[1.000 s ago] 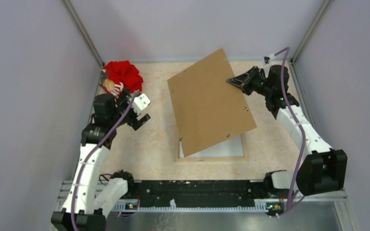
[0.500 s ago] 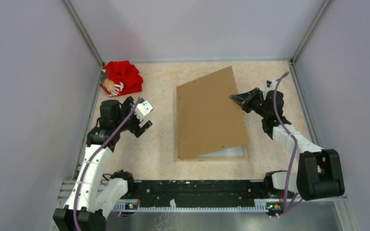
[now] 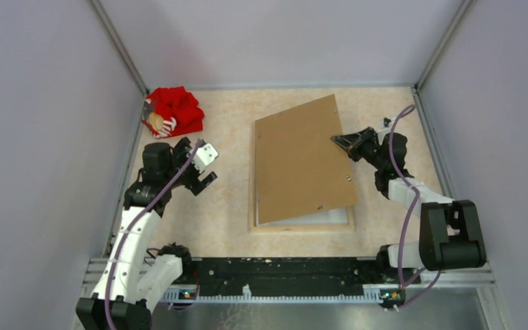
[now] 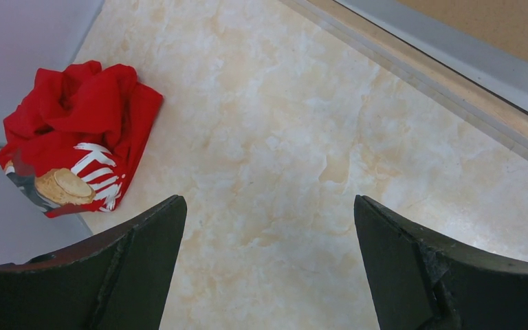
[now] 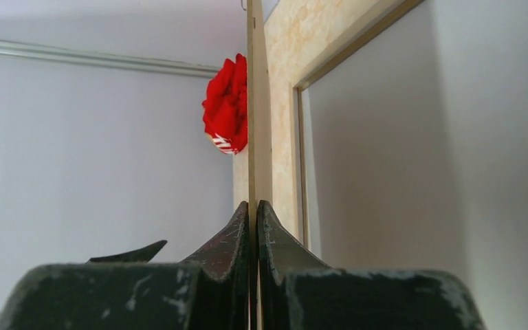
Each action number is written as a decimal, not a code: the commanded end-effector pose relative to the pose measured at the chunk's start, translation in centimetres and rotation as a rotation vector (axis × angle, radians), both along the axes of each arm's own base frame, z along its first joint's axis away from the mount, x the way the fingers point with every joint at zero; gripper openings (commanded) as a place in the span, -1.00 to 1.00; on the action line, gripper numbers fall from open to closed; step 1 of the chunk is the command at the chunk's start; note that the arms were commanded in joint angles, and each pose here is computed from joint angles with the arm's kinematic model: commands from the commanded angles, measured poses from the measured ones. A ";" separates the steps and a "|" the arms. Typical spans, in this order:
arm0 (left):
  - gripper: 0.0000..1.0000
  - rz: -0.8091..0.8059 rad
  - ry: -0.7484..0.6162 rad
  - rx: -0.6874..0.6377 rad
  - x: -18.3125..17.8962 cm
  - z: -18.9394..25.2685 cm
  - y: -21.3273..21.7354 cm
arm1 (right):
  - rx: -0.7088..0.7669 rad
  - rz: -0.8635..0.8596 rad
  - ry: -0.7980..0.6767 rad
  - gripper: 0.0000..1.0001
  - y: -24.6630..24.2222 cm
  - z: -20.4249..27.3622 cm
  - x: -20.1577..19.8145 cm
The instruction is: Put the photo into the frame
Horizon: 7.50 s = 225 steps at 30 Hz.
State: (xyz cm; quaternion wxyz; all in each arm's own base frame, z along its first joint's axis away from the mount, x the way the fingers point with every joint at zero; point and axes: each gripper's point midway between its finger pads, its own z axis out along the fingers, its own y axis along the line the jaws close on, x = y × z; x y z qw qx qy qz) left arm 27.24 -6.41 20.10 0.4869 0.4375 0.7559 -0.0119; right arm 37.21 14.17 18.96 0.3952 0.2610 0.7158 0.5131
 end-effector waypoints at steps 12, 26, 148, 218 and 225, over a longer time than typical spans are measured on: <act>0.97 0.000 -0.024 0.022 0.7 0.2 0.2 | 0.035 0.015 -0.083 -1.00 0.0 0.2 0.9; 0.96 -0.003 -0.019 0.035 0.7 0.0 0.4 | 0.038 0.004 -0.051 -1.00 -0.1 -1.5 1.0; 0.96 -0.083 0.222 0.021 -0.4 -6.3 -0.9 | -0.781 0.147 -0.024 0.22 1.7 0.1 0.3; -0.24 -0.276 0.867 -0.095 1.6 -18.5 -12.2 | -0.567 0.507 -0.008 -1.00 26.2 -15.6 -14.8; -0.18 -0.267 0.854 -0.108 2.5 -17.0 -12.0 | -0.426 0.615 -0.146 -1.00 26.4 -9.3 -16.6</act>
